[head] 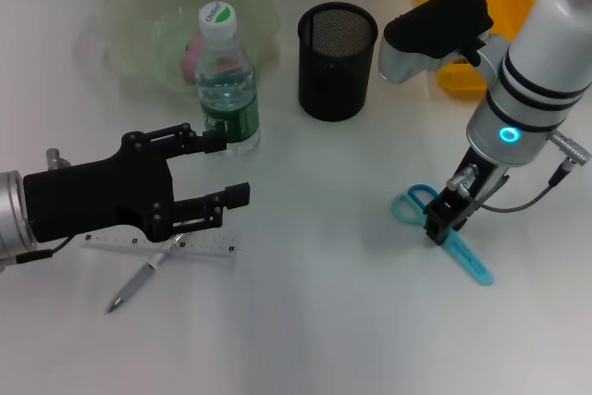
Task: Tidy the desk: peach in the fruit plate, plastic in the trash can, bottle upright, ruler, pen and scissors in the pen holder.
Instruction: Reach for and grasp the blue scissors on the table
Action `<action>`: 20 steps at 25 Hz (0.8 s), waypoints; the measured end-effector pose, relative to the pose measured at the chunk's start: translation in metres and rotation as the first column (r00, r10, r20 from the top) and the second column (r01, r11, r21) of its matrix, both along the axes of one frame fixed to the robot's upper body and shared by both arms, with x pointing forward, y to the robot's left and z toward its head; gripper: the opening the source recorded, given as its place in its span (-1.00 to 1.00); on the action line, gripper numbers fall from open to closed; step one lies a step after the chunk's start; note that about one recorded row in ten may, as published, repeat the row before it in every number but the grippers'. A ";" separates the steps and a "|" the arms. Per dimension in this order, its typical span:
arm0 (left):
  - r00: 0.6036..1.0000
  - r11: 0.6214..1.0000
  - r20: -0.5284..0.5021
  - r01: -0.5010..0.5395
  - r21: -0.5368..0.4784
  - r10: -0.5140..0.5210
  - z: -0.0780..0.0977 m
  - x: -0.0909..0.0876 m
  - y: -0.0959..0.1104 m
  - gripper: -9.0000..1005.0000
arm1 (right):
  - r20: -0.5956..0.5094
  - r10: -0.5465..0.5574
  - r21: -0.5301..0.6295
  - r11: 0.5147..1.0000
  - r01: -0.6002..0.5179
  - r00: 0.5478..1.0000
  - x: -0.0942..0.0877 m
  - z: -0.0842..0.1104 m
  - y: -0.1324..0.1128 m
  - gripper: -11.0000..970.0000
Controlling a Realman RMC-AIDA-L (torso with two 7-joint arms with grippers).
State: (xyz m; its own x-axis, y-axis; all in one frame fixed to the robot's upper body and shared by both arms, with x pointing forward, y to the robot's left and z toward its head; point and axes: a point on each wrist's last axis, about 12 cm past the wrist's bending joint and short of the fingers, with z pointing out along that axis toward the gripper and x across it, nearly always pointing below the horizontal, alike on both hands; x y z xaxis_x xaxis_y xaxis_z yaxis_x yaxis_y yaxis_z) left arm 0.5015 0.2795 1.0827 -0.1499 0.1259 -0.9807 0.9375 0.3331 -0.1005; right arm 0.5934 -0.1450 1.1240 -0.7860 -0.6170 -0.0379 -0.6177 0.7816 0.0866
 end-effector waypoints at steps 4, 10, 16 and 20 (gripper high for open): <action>1.000 1.000 0.001 -0.002 0.000 0.002 0.000 0.000 0.000 0.45 | 0.004 0.001 0.001 1.000 -0.001 1.000 0.000 0.000 0.000 -0.42; 1.000 1.000 0.003 -0.003 0.000 0.003 0.000 0.001 0.000 0.45 | 0.009 0.004 0.002 1.000 -0.004 1.000 0.001 0.001 0.001 -0.50; 1.000 1.000 0.011 -0.004 0.004 0.004 0.000 0.001 0.000 0.45 | 0.024 0.005 0.011 1.000 -0.005 1.000 0.001 0.001 0.001 -0.54; 1.000 1.000 0.011 -0.008 0.006 0.008 0.000 0.001 0.000 0.45 | 0.055 0.000 0.047 0.999 -0.003 0.998 -0.001 0.004 -0.002 -0.54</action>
